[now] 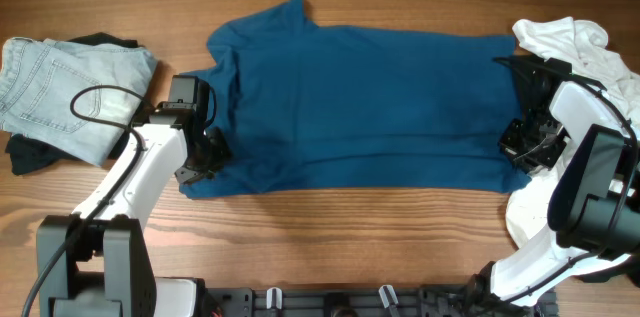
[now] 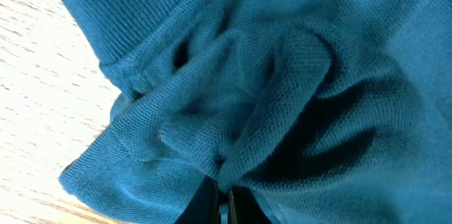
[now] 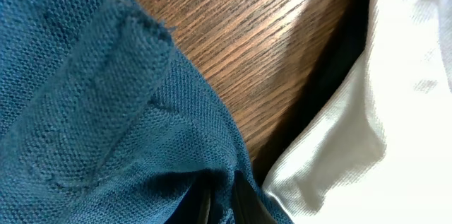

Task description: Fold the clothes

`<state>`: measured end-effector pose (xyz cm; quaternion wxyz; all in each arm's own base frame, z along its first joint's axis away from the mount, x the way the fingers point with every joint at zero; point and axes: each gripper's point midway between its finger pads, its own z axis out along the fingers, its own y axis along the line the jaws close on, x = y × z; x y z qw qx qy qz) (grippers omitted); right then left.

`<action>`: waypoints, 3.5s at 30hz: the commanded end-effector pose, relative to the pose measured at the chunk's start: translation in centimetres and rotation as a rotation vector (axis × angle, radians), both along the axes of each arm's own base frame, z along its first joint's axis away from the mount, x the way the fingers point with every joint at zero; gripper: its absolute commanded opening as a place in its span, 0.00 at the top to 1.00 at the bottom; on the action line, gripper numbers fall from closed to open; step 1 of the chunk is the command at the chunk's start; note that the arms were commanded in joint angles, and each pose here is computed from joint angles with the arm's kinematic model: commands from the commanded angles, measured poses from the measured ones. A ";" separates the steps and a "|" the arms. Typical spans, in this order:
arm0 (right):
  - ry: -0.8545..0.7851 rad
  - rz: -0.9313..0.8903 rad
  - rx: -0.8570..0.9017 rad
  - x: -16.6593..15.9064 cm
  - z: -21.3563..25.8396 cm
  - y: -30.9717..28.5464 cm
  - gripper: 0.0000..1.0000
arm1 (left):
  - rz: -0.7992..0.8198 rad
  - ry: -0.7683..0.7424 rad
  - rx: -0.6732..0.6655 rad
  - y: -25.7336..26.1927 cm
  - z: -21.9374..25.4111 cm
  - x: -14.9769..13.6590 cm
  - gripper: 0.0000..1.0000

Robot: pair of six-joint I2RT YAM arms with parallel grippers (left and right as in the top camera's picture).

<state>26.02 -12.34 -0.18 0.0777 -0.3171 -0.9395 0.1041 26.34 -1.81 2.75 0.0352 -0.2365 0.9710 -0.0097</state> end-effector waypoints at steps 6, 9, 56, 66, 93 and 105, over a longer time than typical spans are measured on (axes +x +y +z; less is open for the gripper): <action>0.051 -0.028 0.040 -1.3 -2.1 0.7 0.90 | -0.026 -0.431 -0.229 -3.2 9.9 11.0 0.95; 0.052 -0.027 0.041 -1.3 -2.1 0.7 0.90 | 0.061 -0.484 -0.224 -1.6 9.7 13.1 0.40; 0.042 -0.011 0.069 -1.1 -2.2 1.1 0.89 | -0.160 -0.544 -0.577 -14.1 8.4 15.0 0.43; -0.039 0.045 0.200 0.6 -2.6 3.0 0.88 | 0.043 -0.091 0.002 -2.0 -0.9 4.9 0.40; -0.215 -0.085 -0.040 1.8 6.5 -2.0 0.60 | 0.095 -0.103 -0.036 1.0 3.8 -1.1 0.21; -0.594 0.273 0.321 6.4 12.5 5.1 0.30 | -0.207 -0.551 -0.048 0.2 10.6 22.3 0.00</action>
